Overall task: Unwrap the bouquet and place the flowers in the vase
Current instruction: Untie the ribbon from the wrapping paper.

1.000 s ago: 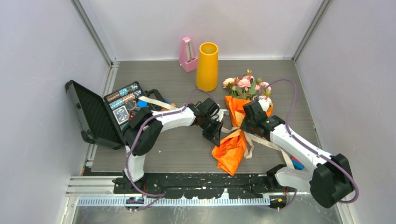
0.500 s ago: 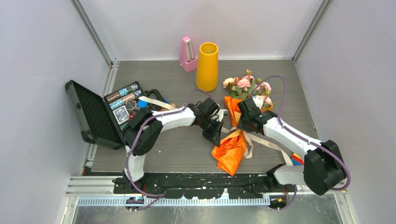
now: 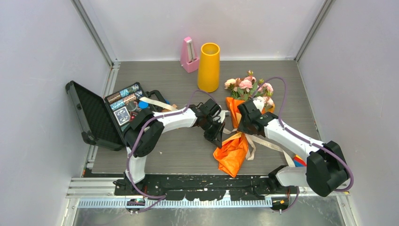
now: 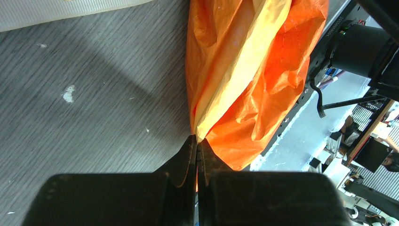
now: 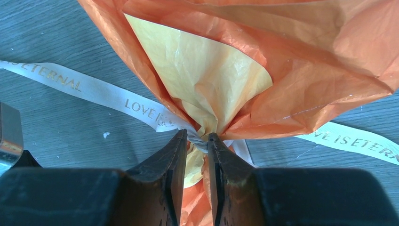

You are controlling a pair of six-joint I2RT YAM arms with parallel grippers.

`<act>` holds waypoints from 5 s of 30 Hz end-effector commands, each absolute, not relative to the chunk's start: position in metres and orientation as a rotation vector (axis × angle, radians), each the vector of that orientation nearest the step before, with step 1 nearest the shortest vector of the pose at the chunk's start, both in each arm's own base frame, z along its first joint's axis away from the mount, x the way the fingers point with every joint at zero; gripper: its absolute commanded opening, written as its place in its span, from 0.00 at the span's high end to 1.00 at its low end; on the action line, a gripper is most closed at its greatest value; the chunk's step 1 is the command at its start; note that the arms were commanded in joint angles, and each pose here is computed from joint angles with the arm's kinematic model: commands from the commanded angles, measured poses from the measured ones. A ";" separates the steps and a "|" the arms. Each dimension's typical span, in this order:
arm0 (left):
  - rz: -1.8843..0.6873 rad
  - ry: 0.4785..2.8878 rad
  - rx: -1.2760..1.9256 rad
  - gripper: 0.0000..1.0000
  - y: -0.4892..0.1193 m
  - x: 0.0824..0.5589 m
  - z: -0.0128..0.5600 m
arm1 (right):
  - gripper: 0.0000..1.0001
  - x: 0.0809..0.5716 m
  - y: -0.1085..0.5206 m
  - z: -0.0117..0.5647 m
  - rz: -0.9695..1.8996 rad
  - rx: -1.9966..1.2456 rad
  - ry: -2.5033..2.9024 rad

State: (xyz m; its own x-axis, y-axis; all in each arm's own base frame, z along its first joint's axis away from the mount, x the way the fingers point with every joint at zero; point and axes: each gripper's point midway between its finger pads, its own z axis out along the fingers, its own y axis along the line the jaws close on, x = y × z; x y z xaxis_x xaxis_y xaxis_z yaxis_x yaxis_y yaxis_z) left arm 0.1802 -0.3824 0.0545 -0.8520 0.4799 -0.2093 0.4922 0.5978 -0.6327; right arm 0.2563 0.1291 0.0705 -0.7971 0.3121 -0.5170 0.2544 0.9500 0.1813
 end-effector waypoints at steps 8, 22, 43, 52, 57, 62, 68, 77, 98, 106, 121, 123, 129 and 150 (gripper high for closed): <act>-1.142 2.767 0.879 1.00 -0.386 0.179 0.060 | 0.87 0.252 0.130 0.056 0.077 0.429 2.563; -1.047 2.817 0.865 1.00 -0.378 0.181 0.045 | 1.00 0.249 0.112 0.100 0.220 0.614 2.294; -0.968 2.826 0.860 1.00 -0.372 0.186 0.039 | 1.00 0.221 0.071 0.086 0.090 0.784 2.225; -0.956 2.819 0.856 1.00 -0.371 0.188 0.040 | 1.00 0.225 0.061 0.113 0.067 0.749 2.177; -0.928 2.810 0.853 1.00 -0.370 0.191 0.039 | 1.00 0.233 0.061 0.117 0.030 0.712 2.203; -0.903 2.795 0.855 1.00 -0.368 0.194 0.042 | 1.00 0.237 0.059 0.115 -0.004 0.683 2.225; -0.839 2.714 0.899 1.00 -0.362 0.203 0.058 | 0.99 0.228 0.084 0.128 0.183 0.525 2.301; -0.684 2.599 0.998 0.79 -0.342 0.216 0.088 | 0.65 0.193 0.124 0.115 0.453 0.327 2.478; -1.025 2.285 0.827 0.27 -0.425 0.218 0.123 | 0.71 0.222 0.111 0.090 0.379 0.460 2.376; -0.909 2.245 0.835 0.26 -0.431 0.196 0.117 | 0.72 0.227 0.121 0.079 0.441 0.423 2.381; -0.704 2.244 0.830 0.33 -0.435 0.197 0.085 | 0.72 0.226 0.135 0.068 0.523 0.398 2.413; -0.691 2.254 0.835 0.36 -0.434 0.196 0.081 | 0.71 0.225 0.137 0.066 0.535 0.407 2.417; -0.658 2.271 0.845 0.58 -0.431 0.197 0.070 | 0.68 0.226 0.140 0.057 0.566 0.453 2.412; -0.490 2.365 0.794 1.00 -0.399 0.198 0.049 | 1.00 0.230 0.120 0.074 0.481 0.689 2.332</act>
